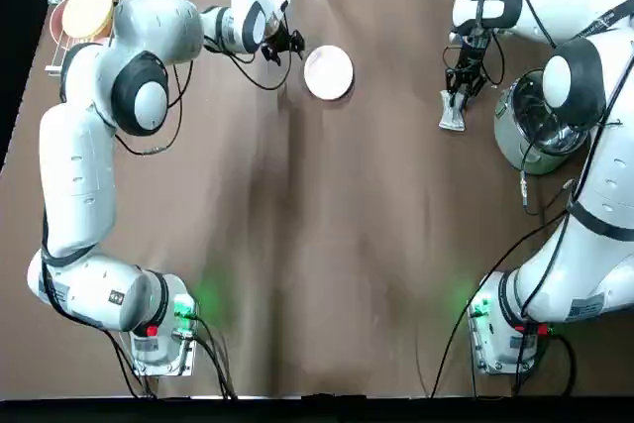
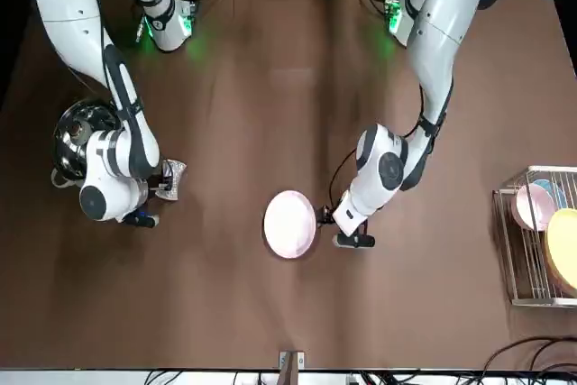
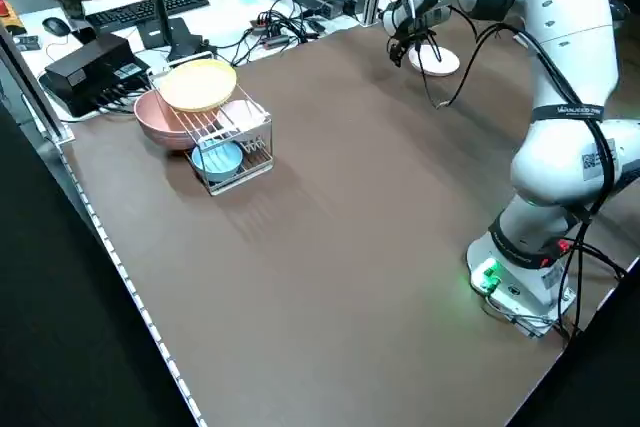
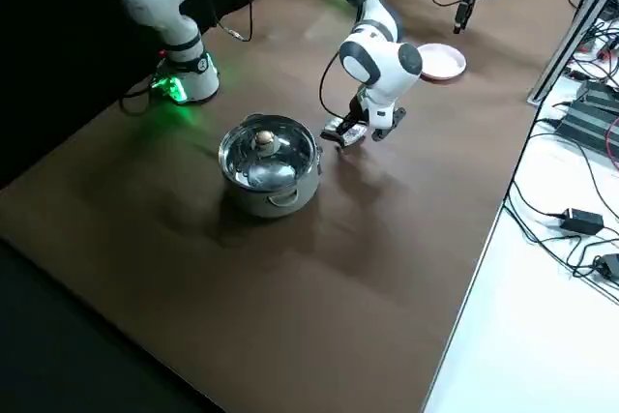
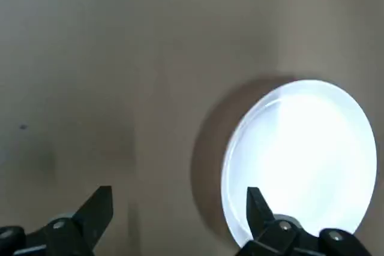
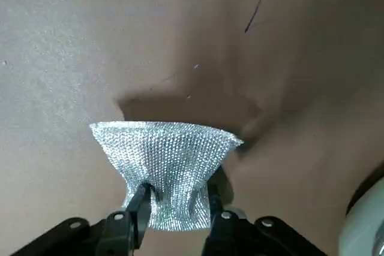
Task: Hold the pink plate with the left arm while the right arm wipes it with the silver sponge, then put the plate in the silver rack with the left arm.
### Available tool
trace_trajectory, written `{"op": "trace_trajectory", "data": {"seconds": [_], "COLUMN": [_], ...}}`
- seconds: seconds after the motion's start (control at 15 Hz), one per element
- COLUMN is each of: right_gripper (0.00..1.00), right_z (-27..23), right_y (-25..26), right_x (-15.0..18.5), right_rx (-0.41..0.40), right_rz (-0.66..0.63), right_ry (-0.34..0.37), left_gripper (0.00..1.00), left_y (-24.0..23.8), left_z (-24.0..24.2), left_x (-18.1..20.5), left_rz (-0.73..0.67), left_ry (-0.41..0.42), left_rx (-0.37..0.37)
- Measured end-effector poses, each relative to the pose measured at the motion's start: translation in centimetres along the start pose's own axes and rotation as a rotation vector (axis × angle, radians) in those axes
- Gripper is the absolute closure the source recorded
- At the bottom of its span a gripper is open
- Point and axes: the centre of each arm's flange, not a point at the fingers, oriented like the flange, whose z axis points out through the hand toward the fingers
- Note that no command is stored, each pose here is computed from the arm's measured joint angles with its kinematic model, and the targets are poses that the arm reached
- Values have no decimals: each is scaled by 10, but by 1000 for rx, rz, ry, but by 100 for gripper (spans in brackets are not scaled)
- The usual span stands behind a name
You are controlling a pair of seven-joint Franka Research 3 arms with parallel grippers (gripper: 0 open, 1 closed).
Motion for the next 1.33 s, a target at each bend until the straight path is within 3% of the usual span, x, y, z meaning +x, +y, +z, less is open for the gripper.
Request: {"op": "trace_trajectory", "data": {"seconds": [0.2,0.27,0.4,0.6,0.67,0.8,0.93,1.07,1.33], "right_gripper": [55,61,65,94,97,98,98,98,98], "right_z": [3,4,6,6,6,6,5,1,-22], "right_y": [-1,-2,-2,-3,-4,-5,-6,-7,-12], "right_x": [0,1,1,1,1,0,0,-2,-6], "right_rx": [-1,-2,-3,-3,-3,-3,-4,-7,-11], "right_rz": [-1,-2,-3,-3,16,34,39,39,31], "right_ry": [-5,-7,-9,-11,-11,-11,-17,-45,-99], "left_gripper": [2,2,2,6,8,27,31,49,60], "left_y": [8,9,11,8,9,9,11,13,20], "left_z": [13,16,23,37,44,46,44,42,43], "left_x": [-4,-5,-8,-13,-14,-13,-11,-9,-8], "left_rz": [38,40,40,37,34,33,33,36,41], "left_ry": [-15,-21,-33,-58,-66,-64,-61,-56,-52], "left_rx": [-23,-28,-38,-58,-66,-69,-73,-78,-89]}}
